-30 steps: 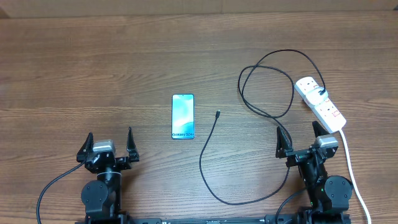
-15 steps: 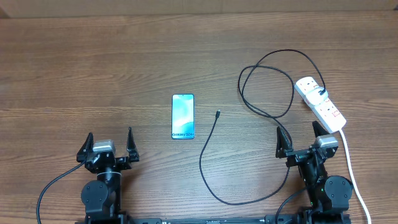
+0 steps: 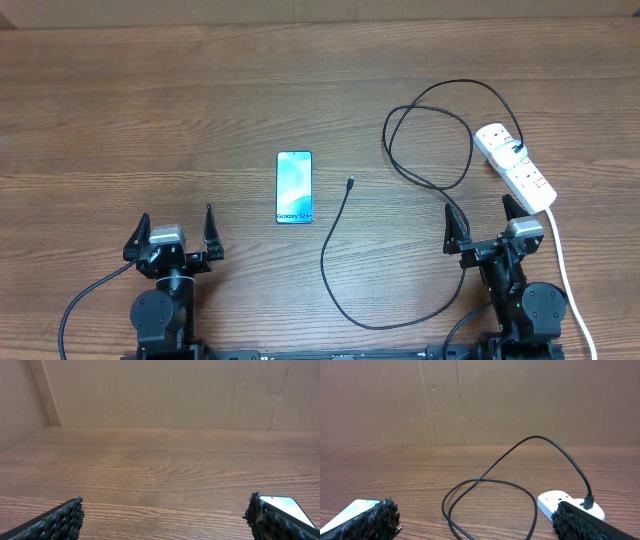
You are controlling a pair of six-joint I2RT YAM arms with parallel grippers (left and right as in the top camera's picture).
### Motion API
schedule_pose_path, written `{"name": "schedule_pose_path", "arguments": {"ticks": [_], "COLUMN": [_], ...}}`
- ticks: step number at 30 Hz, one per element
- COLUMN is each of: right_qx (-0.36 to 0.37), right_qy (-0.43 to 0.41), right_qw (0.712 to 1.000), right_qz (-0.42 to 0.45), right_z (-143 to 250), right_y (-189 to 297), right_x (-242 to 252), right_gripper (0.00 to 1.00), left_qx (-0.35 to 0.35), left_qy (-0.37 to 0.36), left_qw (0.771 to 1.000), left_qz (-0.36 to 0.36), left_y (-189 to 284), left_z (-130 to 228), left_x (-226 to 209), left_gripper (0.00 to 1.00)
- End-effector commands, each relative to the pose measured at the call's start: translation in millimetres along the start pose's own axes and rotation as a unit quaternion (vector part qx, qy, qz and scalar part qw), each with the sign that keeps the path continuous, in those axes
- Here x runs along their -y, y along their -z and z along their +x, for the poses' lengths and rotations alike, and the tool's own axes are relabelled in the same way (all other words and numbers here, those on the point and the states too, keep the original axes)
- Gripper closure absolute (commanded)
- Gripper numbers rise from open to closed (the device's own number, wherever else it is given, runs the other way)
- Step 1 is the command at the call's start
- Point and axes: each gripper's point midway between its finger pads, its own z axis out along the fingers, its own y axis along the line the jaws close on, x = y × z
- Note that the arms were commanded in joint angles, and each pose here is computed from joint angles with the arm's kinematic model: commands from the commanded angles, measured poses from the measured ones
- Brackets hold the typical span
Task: Plug charger to phone and switch on socket
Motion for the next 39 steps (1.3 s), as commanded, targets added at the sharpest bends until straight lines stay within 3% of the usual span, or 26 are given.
{"name": "schedule_pose_path", "arguments": {"ticks": [1, 9, 11, 14, 17, 20, 23, 26, 31, 36, 39], "right_qx": [0.001, 0.001, 0.001, 0.001, 0.001, 0.001, 0.001, 0.001, 0.001, 0.001, 0.001], "right_qy": [-0.001, -0.001, -0.001, -0.001, -0.001, -0.001, -0.001, -0.001, -0.001, -0.001, -0.001], "right_qw": [1.0, 1.0, 1.0, 1.0, 1.0, 1.0, 1.0, 1.0, 1.0, 1.0, 1.0], "right_qz": [-0.001, -0.001, -0.001, -0.001, -0.001, -0.001, -0.001, -0.001, -0.001, -0.001, -0.001], "right_z": [2, 2, 2, 2, 2, 2, 2, 2, 2, 2, 2], "right_y": [0, 0, 0, 0, 0, 0, 0, 0, 0, 0, 0], "right_x": [-1, -1, -1, -1, -1, -1, -1, -1, -1, -1, -1], "right_gripper": [0.0, 0.0, 0.0, 0.0, 0.0, 0.0, 0.0, 0.0, 0.0, 0.0, 0.0], "left_qx": [0.004, 0.014, 0.02, -0.023, -0.017, 0.136, 0.307, 0.362, 0.298, 0.105, -0.019], "left_qy": [0.005, 0.023, 0.092, 0.209, 0.228, 0.209, 0.205, 0.223, 0.224, 0.224, 0.163], "left_qw": [1.0, 1.0, 0.991, 0.95, 0.947, 0.939, 0.911, 0.895, 0.919, 0.958, 0.972], "left_qz": [-0.001, 0.016, 0.096, 0.232, 0.225, 0.236, 0.184, 0.132, 0.131, 0.142, 0.169], "left_y": [0, 1, 4, 19, 18, 31, 63, 83, 82, 51, 32], "left_z": [-1, -6, -13, -12, -17, -88, -160, -197, -236, -250, -252], "left_x": [-1, 5, 31, 77, 74, 65, 35, 11, 16, 35, 55], "left_gripper": [0.01, 0.01, 0.0, 0.0, 0.0, 0.0, 0.01, 0.0, 0.0, 0.0, 0.0]}}
